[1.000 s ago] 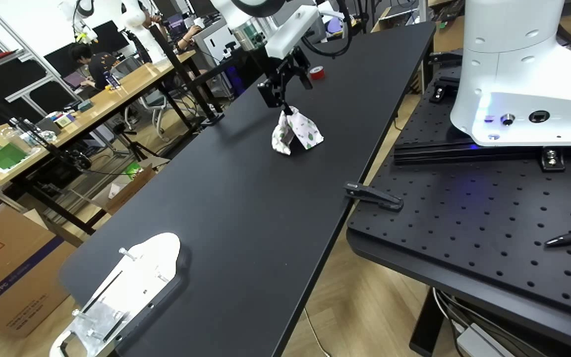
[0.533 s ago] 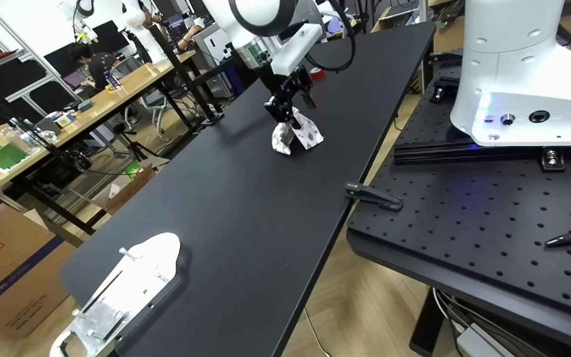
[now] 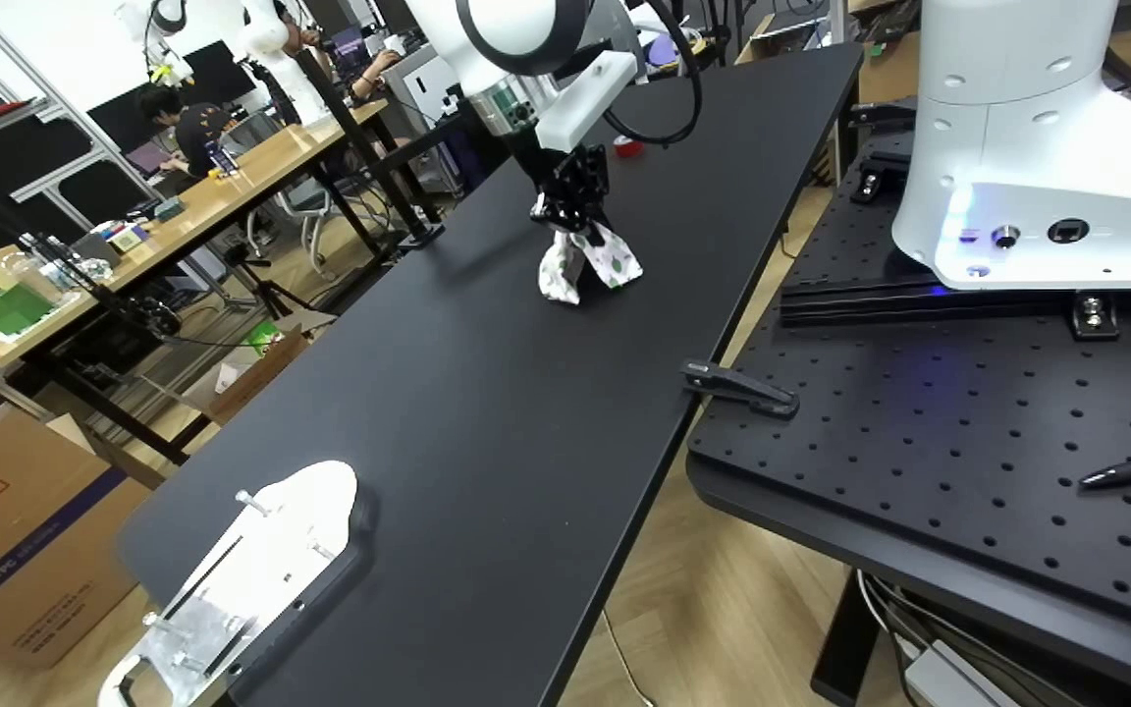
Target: Hang the cloth
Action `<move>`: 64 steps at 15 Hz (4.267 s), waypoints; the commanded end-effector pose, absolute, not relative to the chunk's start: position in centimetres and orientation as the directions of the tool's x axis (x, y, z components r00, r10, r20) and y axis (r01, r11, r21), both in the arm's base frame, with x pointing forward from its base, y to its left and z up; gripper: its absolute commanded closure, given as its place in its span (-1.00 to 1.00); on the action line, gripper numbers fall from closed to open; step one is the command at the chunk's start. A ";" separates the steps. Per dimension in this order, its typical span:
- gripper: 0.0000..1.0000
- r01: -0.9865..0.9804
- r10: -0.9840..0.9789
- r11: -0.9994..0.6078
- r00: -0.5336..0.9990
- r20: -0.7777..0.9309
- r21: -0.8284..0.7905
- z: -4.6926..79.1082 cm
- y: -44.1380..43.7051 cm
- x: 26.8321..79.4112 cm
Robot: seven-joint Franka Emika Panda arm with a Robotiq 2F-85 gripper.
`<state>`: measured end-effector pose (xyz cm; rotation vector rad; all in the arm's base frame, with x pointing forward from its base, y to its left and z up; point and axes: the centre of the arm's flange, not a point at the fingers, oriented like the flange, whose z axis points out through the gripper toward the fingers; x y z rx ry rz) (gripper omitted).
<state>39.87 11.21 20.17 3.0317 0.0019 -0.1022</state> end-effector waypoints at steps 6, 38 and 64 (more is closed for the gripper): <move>0.99 0.017 0.025 -0.987 0.998 0.052 0.163 26.8 10.2 41.2; 0.99 -0.376 -0.316 -0.902 0.909 0.271 0.210 46.4 -3.9 42.4; 0.99 -0.354 -0.347 -0.911 0.935 0.073 0.212 36.7 -4.5 44.5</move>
